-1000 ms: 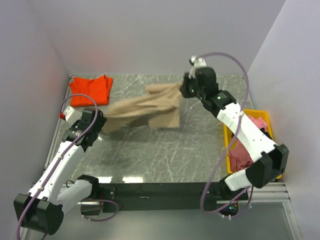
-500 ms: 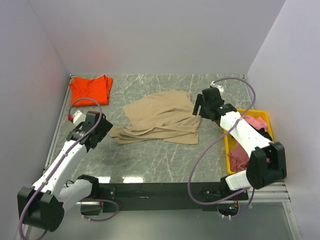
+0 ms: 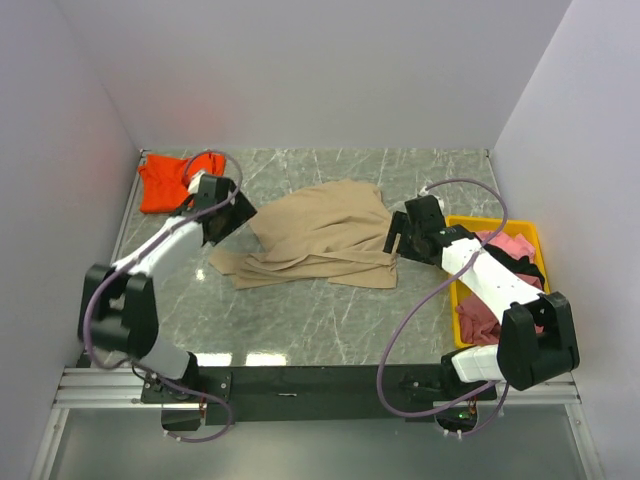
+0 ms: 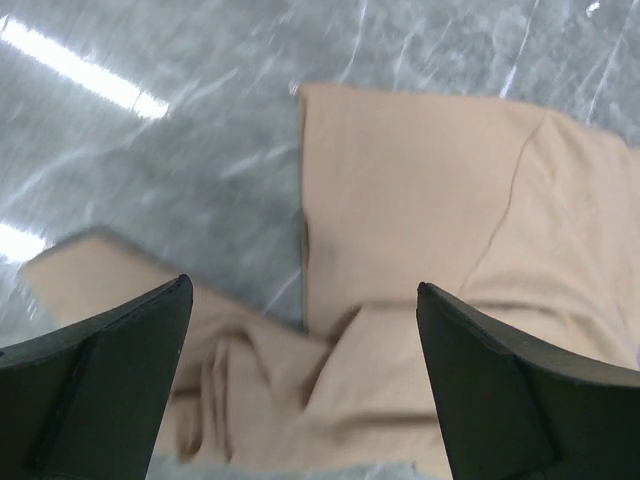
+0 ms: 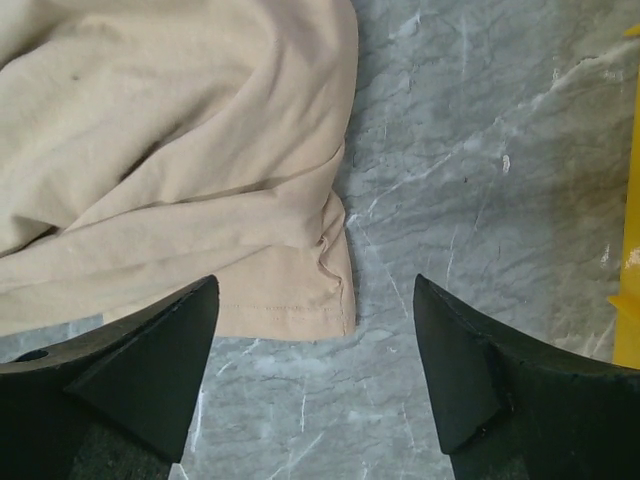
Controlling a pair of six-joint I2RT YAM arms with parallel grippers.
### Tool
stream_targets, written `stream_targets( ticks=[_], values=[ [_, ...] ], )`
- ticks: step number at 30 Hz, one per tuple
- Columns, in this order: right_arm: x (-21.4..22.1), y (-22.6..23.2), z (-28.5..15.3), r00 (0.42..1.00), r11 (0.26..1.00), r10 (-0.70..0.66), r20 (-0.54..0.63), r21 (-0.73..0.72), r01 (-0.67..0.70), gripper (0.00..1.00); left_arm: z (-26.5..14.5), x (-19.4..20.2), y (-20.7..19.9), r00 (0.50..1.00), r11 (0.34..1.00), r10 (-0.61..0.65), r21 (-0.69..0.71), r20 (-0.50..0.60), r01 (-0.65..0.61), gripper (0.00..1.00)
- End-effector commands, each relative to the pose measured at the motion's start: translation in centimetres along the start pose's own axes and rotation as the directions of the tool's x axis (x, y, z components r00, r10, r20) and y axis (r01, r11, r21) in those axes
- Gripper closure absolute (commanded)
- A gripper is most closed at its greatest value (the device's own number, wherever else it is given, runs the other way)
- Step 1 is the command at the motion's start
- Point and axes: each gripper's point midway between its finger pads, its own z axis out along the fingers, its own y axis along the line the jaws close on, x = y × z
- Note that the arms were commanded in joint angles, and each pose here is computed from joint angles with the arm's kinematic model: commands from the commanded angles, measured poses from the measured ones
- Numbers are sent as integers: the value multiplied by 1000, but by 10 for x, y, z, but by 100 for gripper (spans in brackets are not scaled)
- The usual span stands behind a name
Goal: Fold and stack the t-shirts
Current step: Flatten the tshirt out
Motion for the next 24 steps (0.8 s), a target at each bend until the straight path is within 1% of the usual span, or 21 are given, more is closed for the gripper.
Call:
stream_targets(
  ticks=[1,2,4,5,7,8,9,13,18,20,24],
  values=[
    [-1,-1,-5,1000,1000,-9,7,-1,9,16,22,-23,-20,998,998,56,12,27,-56,2],
    [0,-5,-5,1000,1000,-9,7,19,9,16,36,-18,-17,997,997,73,-2,0,-73,3],
    [4,-9,-7,1000,999,-12,-7,37,13,16,45,-27,-30,996,995,89,33,10,-89,10],
    [7,-7,-9,1000,1000,-9,-17,21,10,16,57,-23,-27,995,994,104,15,-8,-104,14],
    [15,-4,-8,999,1000,-4,-39,-7,4,16,65,-33,-33,992,992,127,13,-3,-127,17],
    [18,-1,-11,999,1000,-2,-48,-30,0,16,77,-28,-27,990,990,139,-19,-35,-140,19],
    [22,-3,-11,998,1000,1,-58,-26,-3,16,79,-35,-33,989,989,145,-14,-31,-146,22],
    [28,-4,-13,997,999,14,-73,-32,-16,16,101,-20,-24,984,986,158,-34,-78,-161,25],
    [38,-4,-13,995,999,14,-103,-46,-19,17,117,-14,-10,982,981,159,-92,-103,-169,33],
    [39,-6,-12,994,999,13,-107,-35,-17,17,120,-10,-12,979,982,167,-71,-116,-175,35],
    [43,-9,-8,993,1000,23,-113,-17,-25,17,125,7,-19,971,986,165,-2,-171,-167,46]
  ],
)
